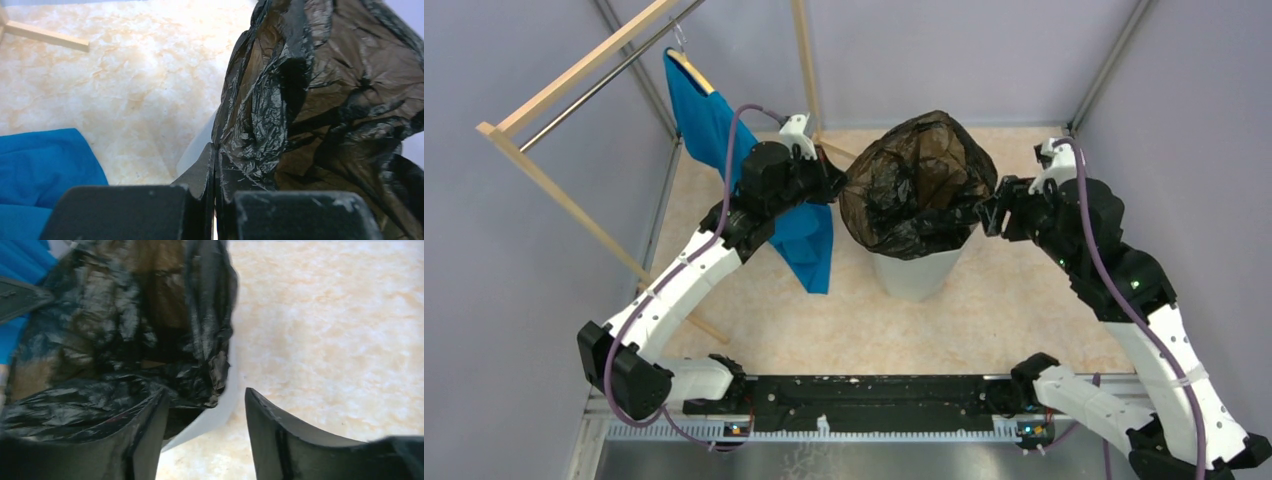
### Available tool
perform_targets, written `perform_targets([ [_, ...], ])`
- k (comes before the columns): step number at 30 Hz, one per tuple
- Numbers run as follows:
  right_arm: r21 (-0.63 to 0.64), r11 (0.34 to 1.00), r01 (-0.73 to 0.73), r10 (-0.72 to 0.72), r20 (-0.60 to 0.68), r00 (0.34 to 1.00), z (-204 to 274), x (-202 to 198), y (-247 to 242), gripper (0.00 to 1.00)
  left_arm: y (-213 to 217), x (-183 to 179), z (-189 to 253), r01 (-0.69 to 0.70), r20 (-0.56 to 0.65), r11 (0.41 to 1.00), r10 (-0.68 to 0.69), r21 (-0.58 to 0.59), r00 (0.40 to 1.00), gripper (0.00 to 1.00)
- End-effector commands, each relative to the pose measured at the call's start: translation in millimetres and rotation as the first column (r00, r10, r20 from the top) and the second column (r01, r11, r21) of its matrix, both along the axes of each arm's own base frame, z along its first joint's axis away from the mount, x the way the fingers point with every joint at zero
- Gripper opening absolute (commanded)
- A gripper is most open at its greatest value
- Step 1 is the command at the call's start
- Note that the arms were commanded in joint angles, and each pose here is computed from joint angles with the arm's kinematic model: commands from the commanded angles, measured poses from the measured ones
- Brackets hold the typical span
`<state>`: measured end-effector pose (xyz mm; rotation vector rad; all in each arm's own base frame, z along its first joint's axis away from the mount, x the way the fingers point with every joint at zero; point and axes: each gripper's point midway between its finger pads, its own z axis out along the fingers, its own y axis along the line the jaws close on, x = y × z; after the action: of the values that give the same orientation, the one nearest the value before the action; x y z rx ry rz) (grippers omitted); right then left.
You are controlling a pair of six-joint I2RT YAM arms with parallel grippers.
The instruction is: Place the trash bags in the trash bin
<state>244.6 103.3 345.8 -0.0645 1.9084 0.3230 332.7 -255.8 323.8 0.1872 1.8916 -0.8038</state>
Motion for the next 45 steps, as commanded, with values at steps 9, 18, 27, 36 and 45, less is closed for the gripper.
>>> perform_targets([
  [9,0.296,0.739,-0.606,0.634,0.001,0.773,47,-73,105,0.91,-13,-4,47,0.075,0.086,0.992,-0.066,-0.103,0.994,0.0],
  [18,0.015,0.834,-0.551,0.546,-0.159,0.823,-6,-40,149,0.89,-20,-2,56,0.102,0.099,0.988,-0.091,-0.115,0.991,0.0],
  [27,-0.16,0.958,-0.239,0.218,-0.134,0.967,-33,19,124,0.46,-18,-2,53,0.095,0.093,0.989,-0.085,-0.11,0.992,0.0],
  [36,-0.028,0.942,-0.333,0.332,-0.056,0.942,-4,5,140,0.47,-19,0,58,0.098,0.107,0.99,-0.087,-0.106,0.99,0.0],
  [45,-0.062,0.974,-0.218,0.217,-0.027,0.976,2,14,117,0.22,-25,1,60,0.12,0.11,0.985,-0.107,-0.121,0.988,0.0],
])
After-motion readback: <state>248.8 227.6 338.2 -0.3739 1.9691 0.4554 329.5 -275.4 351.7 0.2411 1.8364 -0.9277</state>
